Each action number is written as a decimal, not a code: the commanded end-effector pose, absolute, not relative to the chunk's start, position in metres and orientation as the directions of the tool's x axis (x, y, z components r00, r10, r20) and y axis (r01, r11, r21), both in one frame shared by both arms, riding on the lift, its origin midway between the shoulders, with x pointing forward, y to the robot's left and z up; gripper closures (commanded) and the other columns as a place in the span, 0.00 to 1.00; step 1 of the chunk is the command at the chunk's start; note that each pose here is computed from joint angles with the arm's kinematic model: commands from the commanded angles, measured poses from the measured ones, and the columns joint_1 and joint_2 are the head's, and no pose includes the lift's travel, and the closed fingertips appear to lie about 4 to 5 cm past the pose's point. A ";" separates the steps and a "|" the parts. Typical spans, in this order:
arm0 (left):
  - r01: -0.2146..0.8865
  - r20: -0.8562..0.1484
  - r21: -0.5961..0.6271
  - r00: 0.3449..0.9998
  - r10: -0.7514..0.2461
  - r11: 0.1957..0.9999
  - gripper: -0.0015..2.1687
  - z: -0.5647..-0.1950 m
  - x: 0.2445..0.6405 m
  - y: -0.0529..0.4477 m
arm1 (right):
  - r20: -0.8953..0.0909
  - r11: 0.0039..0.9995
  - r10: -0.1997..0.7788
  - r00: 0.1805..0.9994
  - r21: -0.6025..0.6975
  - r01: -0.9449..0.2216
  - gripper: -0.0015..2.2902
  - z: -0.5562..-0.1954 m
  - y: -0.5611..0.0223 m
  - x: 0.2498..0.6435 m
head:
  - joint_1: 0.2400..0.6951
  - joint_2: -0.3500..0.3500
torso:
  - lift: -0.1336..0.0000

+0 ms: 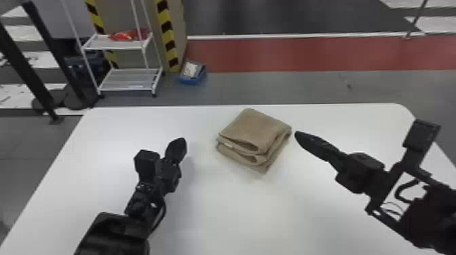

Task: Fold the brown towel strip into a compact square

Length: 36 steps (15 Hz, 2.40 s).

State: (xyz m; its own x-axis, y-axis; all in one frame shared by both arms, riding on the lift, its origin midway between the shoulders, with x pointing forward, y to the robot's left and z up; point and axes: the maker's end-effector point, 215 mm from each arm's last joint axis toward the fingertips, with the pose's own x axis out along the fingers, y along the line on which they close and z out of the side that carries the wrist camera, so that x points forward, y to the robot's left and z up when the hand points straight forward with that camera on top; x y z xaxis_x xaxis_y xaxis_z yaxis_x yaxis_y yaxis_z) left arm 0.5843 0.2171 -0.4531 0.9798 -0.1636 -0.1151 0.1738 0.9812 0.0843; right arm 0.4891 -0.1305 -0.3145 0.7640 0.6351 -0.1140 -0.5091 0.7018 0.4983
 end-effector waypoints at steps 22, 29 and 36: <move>0.299 -0.098 0.055 0.951 -0.293 0.953 0.24 -0.451 0.584 0.119 | 0.024 0.743 0.610 0.792 0.330 -0.583 0.03 -0.253 -0.054 0.505 | 1.00 0.61 | 0.19; 0.263 -0.116 0.049 0.960 -0.256 0.964 0.24 -0.457 0.596 0.136 | 0.029 0.929 0.336 0.941 0.154 -0.337 0.03 -0.280 -0.183 0.532 | 1.00 0.51 | 0.19; 0.228 -0.114 0.058 0.969 -0.220 0.972 0.25 -0.455 0.611 0.167 | -0.128 0.953 0.299 0.946 0.092 -0.288 0.04 -0.358 -0.222 0.522 | 1.00 0.40 | 0.19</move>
State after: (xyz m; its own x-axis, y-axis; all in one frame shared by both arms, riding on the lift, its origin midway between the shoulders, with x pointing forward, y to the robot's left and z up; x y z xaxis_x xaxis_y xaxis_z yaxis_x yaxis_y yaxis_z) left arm 0.6051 0.1591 -0.4541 0.9674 -0.2284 -0.1092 0.2348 0.9708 0.0497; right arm 0.5267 -0.2229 -0.3512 0.9504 0.2893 -0.1143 -0.2802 0.9558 0.0892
